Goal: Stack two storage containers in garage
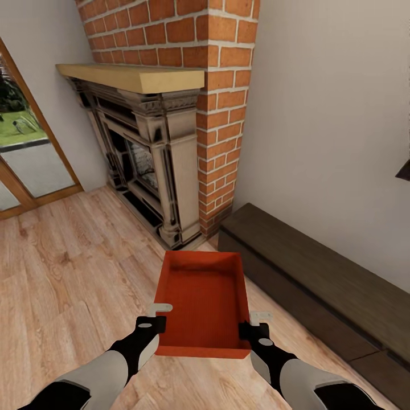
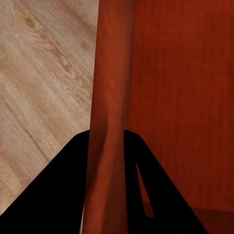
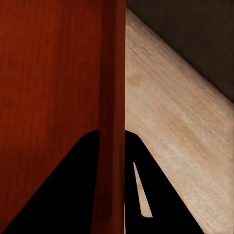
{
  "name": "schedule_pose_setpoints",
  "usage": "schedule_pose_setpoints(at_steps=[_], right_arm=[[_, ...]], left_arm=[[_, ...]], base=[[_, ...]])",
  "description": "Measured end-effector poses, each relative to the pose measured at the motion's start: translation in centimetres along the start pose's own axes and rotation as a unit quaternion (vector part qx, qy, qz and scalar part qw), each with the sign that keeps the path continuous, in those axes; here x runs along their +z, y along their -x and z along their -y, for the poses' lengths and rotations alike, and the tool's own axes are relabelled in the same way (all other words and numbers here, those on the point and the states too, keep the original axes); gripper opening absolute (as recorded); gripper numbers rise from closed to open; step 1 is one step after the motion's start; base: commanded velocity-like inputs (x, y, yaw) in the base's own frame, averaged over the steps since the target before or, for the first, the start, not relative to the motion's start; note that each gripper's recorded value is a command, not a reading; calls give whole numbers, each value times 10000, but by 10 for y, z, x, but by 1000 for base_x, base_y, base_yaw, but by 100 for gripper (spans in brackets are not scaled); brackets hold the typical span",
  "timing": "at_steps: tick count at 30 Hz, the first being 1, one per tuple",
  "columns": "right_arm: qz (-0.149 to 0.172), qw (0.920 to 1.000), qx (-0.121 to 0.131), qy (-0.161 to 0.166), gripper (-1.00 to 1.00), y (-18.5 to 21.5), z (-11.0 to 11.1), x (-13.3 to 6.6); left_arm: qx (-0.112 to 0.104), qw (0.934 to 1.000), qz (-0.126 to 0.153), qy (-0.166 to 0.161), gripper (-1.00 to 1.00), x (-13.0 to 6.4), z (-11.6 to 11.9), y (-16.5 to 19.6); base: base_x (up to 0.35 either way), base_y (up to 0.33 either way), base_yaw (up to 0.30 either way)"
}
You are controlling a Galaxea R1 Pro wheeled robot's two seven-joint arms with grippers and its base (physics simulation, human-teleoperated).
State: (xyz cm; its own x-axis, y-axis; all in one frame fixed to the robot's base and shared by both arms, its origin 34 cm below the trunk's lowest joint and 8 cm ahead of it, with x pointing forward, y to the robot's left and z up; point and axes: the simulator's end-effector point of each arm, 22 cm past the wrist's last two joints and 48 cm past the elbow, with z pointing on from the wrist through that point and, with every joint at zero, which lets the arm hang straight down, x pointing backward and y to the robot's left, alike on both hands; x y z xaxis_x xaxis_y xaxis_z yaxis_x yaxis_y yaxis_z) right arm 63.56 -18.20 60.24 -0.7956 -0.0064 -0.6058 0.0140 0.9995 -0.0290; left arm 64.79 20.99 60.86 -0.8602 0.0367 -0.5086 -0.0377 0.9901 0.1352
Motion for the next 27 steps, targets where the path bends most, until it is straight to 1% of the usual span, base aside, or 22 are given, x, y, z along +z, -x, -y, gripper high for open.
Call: schedule_pose_setpoints(at_steps=[27], right_arm=[[213, 9998, -6, 2, -100, 24, 1, -9]], left_arm=[[-63, 9998, 200, 16, -100, -12, -2, 21]], base=[[0, 0, 0]])
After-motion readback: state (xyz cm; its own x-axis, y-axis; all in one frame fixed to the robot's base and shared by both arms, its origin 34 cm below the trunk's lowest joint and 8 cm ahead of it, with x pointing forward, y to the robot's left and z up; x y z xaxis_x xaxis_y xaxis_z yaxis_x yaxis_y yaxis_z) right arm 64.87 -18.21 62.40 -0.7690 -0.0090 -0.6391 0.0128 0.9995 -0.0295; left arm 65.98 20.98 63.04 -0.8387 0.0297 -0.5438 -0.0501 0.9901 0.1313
